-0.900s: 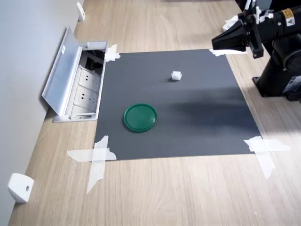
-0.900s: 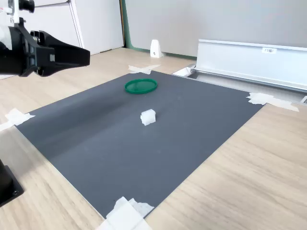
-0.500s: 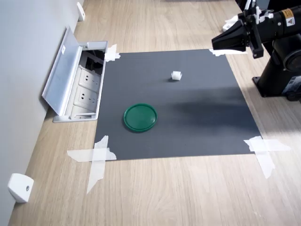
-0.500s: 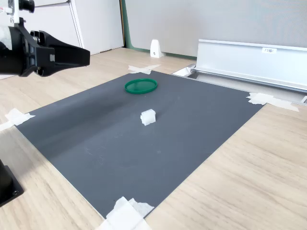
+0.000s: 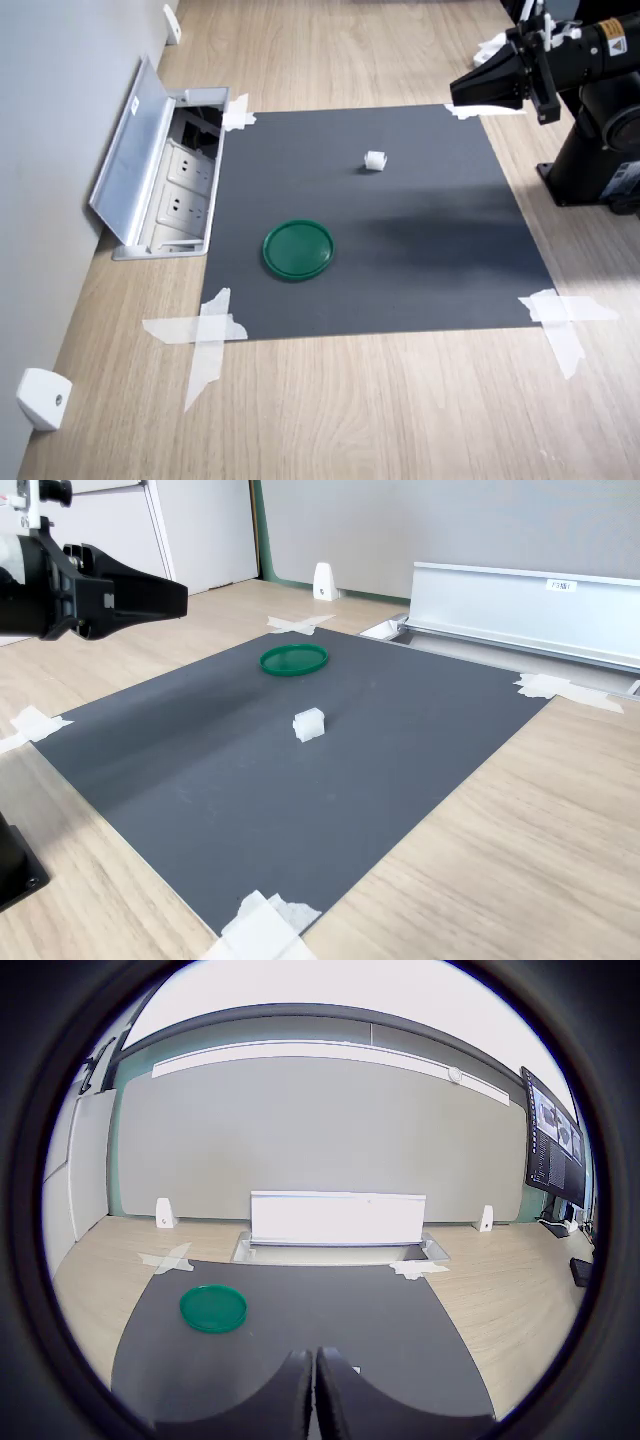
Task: Grasp a white terminal and put it on the green lid.
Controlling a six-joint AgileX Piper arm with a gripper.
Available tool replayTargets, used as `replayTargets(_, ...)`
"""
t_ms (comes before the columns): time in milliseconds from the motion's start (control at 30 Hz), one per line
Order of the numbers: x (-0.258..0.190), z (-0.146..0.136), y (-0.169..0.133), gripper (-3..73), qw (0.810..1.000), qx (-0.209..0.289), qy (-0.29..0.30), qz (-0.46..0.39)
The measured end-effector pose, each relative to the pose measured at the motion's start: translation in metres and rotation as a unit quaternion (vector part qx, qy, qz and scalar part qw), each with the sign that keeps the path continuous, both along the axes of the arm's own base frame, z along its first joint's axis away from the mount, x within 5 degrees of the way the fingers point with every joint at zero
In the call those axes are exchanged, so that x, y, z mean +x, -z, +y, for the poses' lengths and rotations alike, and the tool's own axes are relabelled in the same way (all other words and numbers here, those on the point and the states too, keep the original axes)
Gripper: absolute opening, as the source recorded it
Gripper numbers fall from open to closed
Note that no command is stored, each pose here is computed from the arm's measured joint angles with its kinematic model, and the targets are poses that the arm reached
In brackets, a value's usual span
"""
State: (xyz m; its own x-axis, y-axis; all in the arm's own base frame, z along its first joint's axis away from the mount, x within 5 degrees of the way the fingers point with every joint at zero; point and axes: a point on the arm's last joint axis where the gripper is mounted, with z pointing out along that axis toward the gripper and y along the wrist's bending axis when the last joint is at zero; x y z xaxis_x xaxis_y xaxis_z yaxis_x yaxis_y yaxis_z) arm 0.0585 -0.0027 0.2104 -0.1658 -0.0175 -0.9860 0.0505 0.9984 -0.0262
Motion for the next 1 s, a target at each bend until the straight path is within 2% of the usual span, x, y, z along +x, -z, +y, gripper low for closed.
replayTargets(800, 0.0, 0.0, 0.0, -0.8, 1.0, 0.0, 0.0, -0.001)
replayTargets(1000, 0.002, 0.0, -0.02, -0.8, 1.0, -0.001, 0.0, -0.011)
